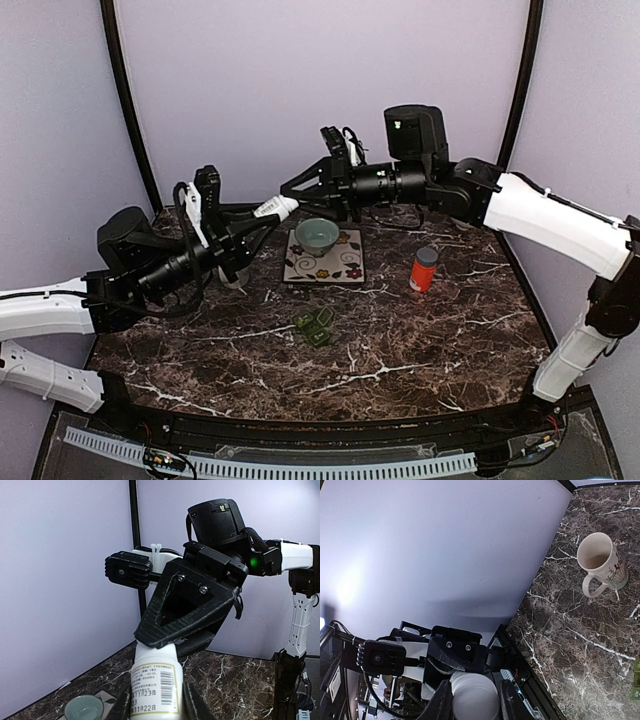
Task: Sort the pills into containers
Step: Screw the lid of the pill bottle onto the pill bottle.
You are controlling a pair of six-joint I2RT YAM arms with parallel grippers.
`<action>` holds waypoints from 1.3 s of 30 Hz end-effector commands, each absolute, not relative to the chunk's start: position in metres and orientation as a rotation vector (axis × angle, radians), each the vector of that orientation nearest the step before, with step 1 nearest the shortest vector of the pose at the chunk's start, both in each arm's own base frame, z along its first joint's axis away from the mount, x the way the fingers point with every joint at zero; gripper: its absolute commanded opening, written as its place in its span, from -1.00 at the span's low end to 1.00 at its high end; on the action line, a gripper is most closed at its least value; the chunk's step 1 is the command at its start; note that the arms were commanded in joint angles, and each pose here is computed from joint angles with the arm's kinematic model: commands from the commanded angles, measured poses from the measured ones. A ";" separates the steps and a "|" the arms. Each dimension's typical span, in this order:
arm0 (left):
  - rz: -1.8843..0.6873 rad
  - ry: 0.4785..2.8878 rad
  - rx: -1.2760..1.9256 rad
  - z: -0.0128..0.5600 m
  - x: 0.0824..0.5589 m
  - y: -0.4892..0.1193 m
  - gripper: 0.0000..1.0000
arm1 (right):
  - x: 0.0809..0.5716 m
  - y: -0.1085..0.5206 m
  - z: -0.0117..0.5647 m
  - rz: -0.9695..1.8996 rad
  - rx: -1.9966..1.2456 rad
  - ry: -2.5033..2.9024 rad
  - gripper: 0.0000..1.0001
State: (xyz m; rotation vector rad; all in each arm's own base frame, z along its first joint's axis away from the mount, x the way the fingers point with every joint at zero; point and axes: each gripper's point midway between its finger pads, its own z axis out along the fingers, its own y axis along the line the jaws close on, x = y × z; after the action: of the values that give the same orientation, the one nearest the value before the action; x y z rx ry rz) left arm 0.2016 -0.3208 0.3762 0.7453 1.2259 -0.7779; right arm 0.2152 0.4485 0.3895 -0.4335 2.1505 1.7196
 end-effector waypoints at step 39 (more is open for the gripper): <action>-1.987 1.276 0.959 0.385 0.185 -0.337 -1.00 | 0.183 0.377 0.387 1.156 -0.947 1.710 0.13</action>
State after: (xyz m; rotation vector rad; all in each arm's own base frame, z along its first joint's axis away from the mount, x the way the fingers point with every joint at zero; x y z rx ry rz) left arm 0.2117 -0.3488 0.3480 0.8328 1.4364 -1.8608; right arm 0.1908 0.3817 0.3741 -0.8980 1.7902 1.1837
